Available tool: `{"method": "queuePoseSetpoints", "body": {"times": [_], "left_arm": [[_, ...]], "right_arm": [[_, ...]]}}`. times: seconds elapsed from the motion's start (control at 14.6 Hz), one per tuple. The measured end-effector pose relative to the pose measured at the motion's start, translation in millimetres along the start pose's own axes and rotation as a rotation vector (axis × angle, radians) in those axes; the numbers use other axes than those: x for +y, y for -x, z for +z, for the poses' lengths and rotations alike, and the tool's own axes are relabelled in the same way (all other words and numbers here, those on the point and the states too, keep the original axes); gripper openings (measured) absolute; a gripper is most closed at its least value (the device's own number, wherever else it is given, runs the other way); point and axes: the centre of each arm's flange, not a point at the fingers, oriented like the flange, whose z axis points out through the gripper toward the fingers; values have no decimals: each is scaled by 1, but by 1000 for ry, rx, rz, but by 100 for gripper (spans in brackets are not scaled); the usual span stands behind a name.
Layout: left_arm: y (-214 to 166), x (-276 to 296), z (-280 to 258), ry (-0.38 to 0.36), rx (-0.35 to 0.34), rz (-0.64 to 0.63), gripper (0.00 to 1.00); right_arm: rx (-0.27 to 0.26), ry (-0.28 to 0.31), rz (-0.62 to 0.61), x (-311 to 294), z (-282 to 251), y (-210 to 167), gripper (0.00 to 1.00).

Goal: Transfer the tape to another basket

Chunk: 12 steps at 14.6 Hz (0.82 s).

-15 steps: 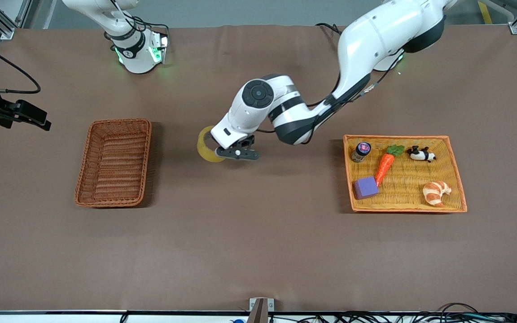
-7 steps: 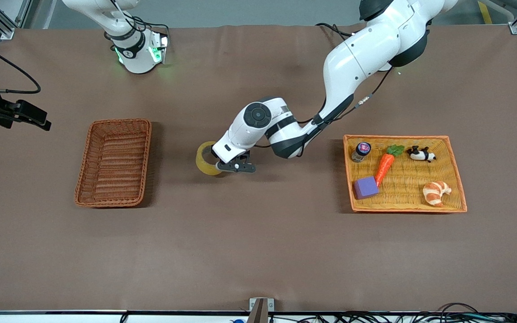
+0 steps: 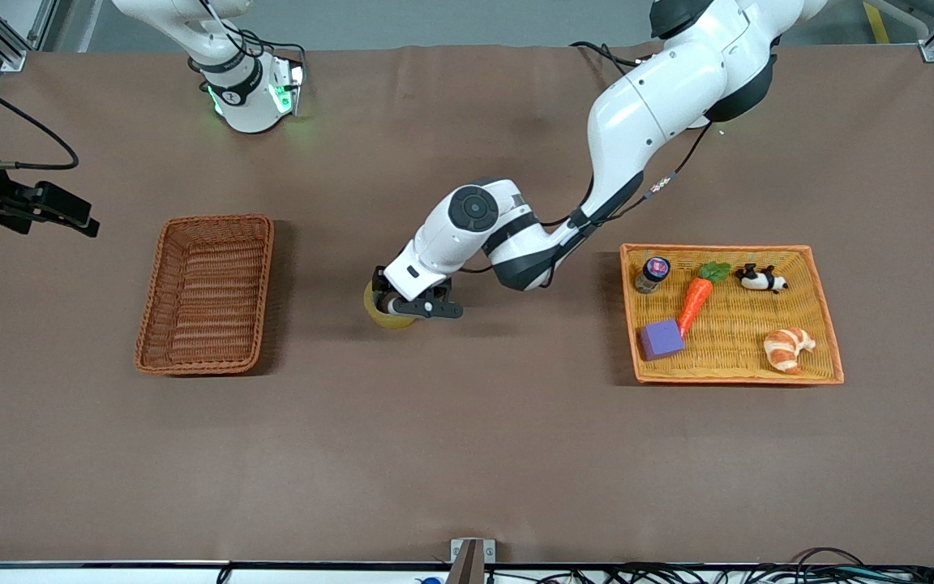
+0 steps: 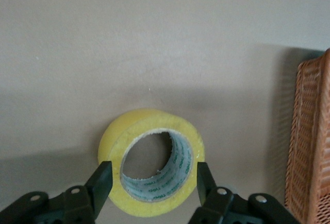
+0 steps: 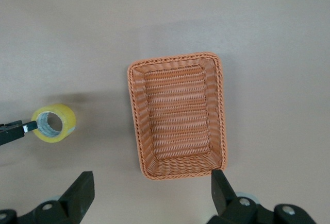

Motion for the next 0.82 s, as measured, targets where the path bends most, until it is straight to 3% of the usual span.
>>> {"method": "queuePoseSetpoints", "body": {"times": [0.14,0.27,0.55,0.82], "left_arm": [[-5,-5,-17,-73,-46,-22,84],[-3,-8,-49,-224,-102,11,100],[-14,-13,-157,-424,-119,165,100],[-39,-59,-261,-510,-94,324,100]], "right_arm": [[2,-14,-18,-12,5,-4,100],[4,-15,-77,-49,22,-8,100],[-22,-2,-176,-137,92,-18,100],[-5,4,-213,-218,187,-10,100]]}}
